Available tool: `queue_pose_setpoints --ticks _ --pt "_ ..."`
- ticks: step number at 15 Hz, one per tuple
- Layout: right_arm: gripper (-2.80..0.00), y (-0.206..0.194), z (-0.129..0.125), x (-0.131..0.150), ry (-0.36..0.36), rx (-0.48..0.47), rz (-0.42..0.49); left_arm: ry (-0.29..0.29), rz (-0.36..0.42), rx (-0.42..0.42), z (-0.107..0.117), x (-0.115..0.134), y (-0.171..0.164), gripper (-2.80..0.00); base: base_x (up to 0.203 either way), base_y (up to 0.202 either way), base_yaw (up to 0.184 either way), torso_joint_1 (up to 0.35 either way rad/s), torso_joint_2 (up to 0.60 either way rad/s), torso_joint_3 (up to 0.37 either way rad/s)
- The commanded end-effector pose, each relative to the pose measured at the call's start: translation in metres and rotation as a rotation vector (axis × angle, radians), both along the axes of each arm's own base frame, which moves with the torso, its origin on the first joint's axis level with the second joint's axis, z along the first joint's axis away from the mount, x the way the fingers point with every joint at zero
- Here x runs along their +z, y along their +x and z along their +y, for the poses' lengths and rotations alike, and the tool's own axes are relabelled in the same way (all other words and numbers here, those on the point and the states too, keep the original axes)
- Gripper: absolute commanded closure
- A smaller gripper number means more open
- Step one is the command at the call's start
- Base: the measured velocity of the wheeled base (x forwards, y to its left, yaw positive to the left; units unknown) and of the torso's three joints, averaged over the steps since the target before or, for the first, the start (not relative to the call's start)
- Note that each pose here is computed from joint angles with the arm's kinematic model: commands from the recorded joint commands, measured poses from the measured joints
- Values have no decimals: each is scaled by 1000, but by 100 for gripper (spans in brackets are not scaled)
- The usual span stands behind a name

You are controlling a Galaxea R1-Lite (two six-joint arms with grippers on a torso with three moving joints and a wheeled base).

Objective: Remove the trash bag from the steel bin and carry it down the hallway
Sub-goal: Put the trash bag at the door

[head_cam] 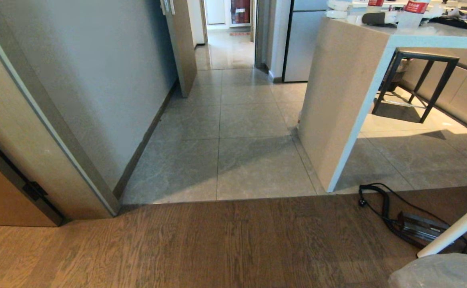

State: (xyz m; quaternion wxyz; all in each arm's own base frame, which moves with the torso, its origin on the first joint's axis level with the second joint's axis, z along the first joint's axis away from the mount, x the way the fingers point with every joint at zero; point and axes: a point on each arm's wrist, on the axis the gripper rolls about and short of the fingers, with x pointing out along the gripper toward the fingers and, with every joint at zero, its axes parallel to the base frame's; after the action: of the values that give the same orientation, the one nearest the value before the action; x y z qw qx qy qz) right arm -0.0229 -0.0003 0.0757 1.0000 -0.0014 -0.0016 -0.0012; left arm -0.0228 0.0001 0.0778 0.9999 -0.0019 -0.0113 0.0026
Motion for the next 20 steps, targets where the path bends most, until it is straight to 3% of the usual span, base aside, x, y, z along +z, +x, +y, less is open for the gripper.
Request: queue_pose_setpoints --ticks 1,20 --pt "0 0 0 0 0 1 2 -1 10 1 0 -3 1 0 0 0 0 0 0 0" --pt "0 0 0 0 0 -1 1 -1 10 1 0 -3 1 0 0 0 0 0 0 0"
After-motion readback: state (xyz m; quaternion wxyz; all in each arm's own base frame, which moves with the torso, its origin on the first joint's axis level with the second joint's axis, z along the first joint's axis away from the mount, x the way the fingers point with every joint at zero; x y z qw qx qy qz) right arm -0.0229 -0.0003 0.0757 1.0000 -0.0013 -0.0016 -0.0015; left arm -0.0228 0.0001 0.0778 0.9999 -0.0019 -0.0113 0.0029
